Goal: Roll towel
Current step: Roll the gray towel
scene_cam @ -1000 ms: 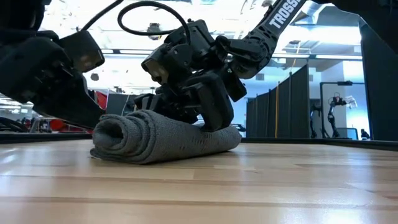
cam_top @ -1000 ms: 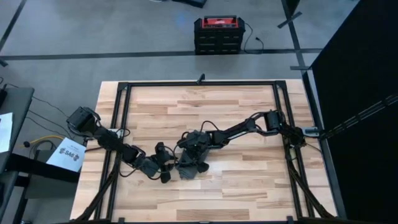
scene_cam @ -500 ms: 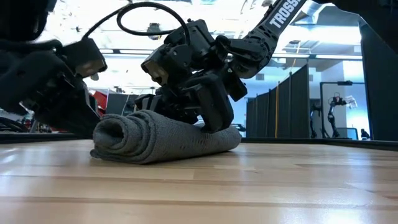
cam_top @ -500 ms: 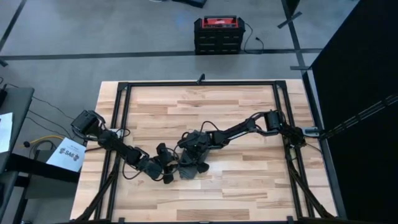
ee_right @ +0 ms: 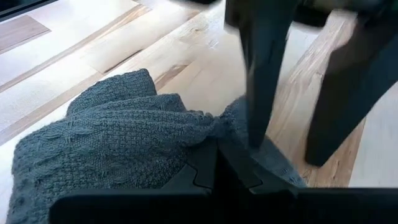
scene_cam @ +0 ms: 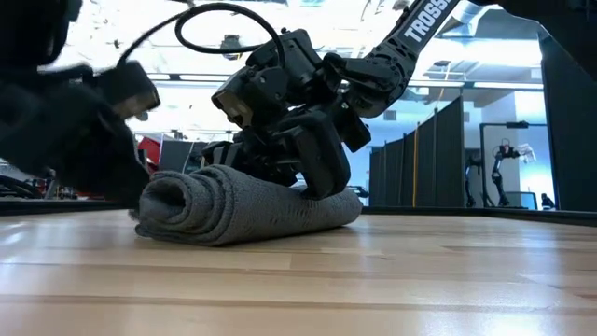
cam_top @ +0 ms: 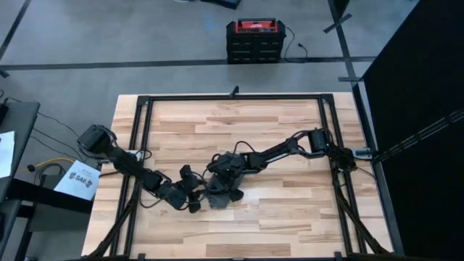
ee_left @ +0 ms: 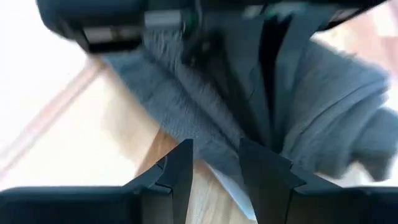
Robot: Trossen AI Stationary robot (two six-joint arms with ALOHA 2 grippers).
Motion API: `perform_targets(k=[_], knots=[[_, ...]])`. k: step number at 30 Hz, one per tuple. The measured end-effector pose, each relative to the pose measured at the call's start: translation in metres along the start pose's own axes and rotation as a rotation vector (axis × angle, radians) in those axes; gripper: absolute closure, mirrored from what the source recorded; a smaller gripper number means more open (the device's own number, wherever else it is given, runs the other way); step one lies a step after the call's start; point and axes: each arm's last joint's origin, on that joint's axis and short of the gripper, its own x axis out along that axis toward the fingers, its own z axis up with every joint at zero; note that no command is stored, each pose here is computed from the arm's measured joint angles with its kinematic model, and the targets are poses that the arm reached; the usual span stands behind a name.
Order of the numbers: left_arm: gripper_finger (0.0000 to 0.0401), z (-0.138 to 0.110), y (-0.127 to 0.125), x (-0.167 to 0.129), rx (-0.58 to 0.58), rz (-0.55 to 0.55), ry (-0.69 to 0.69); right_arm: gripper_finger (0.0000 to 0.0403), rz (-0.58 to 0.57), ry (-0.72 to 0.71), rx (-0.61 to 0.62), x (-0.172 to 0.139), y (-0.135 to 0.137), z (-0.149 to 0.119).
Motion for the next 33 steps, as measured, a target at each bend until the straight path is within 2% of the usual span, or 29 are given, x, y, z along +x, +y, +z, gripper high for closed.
perform_targets(k=[5, 11, 21, 27, 33], knots=[[0.0283, -0.018, -0.003, 0.018, -0.04, 0.014, -0.013, 0.0403, 0.007, 0.005, -0.008, 0.001, 0.002, 0.0], [0.0283, -0.03, 0.002, 0.023, -0.049, 0.088, 0.029, 0.0403, 0.041, 0.008, -0.069, 0.005, 0.013, 0.004], [0.0283, -0.034, 0.003, 0.021, -0.088, 0.083, 0.032, 0.0403, 0.106, 0.075, -0.119, 0.003, 0.025, 0.006], [0.0283, -0.035, 0.002, 0.02, -0.083, 0.081, 0.032, 0.0403, 0.138, 0.082, -0.132, -0.003, 0.038, 0.013], [0.0283, -0.035, 0.002, 0.02, -0.081, 0.081, 0.032, 0.0403, 0.144, 0.075, -0.132, -0.002, 0.045, 0.009]])
